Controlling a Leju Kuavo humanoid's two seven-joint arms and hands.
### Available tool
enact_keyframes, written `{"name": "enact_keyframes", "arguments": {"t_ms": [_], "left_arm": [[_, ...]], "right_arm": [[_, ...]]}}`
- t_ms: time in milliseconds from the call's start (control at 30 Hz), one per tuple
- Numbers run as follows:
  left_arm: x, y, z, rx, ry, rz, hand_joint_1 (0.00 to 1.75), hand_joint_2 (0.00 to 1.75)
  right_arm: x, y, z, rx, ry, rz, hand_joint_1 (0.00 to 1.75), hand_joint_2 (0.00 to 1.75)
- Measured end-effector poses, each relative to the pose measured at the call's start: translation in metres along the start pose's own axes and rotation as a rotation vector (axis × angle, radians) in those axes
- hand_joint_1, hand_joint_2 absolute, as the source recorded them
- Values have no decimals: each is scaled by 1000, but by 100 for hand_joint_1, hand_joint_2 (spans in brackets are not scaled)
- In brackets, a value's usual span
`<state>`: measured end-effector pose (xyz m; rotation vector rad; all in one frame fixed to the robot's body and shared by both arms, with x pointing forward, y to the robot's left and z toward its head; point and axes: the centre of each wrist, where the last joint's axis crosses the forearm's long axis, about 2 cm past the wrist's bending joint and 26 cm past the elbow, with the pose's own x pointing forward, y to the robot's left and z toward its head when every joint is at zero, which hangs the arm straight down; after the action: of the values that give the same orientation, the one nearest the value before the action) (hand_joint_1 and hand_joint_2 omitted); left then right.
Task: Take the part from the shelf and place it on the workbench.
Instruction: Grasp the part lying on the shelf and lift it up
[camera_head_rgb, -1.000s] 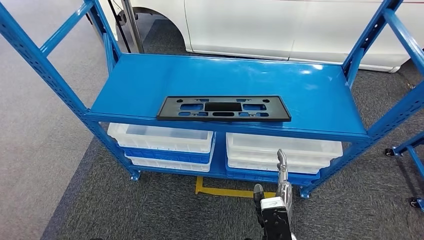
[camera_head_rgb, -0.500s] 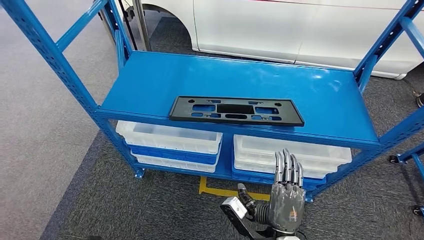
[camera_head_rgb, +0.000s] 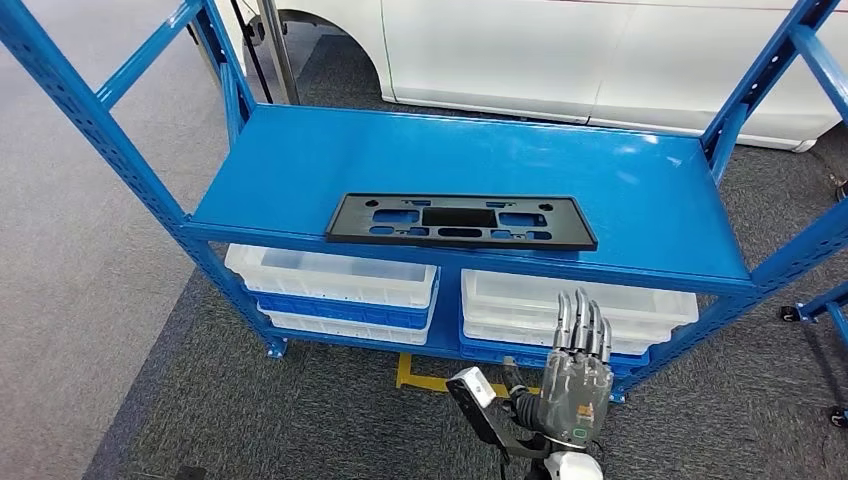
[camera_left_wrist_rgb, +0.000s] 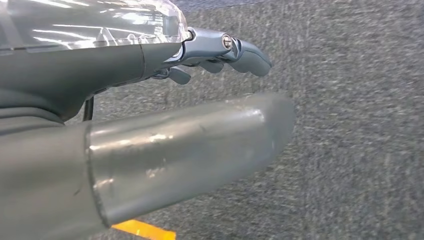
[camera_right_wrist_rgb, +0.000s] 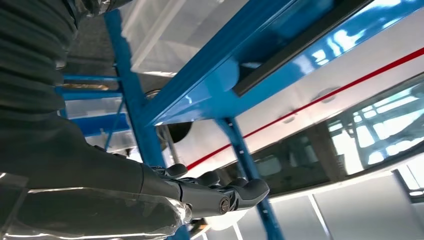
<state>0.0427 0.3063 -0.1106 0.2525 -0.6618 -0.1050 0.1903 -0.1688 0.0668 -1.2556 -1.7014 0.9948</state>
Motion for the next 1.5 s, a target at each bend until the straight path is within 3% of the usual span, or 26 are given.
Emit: {"name": "enact_keyframes", "arguments": {"t_ms": [300,533,1100,1500], "left_arm": [[7,1,-5,-44,-29,-10,0,0],[15,1,-10,-65,-54,-16,0,0],[18,2,-12,-84,-54,-1,0,0],[17,2,-11,-87,-41,-5,0,0]], "right_arm": [[12,18,2,49,-152,40,0,175],[8,31,-1,105,-264,61,0,175],[9,31,-28,90,-221,-12,0,175],[2,31,-30,87,-171,-27,0,175]]}}
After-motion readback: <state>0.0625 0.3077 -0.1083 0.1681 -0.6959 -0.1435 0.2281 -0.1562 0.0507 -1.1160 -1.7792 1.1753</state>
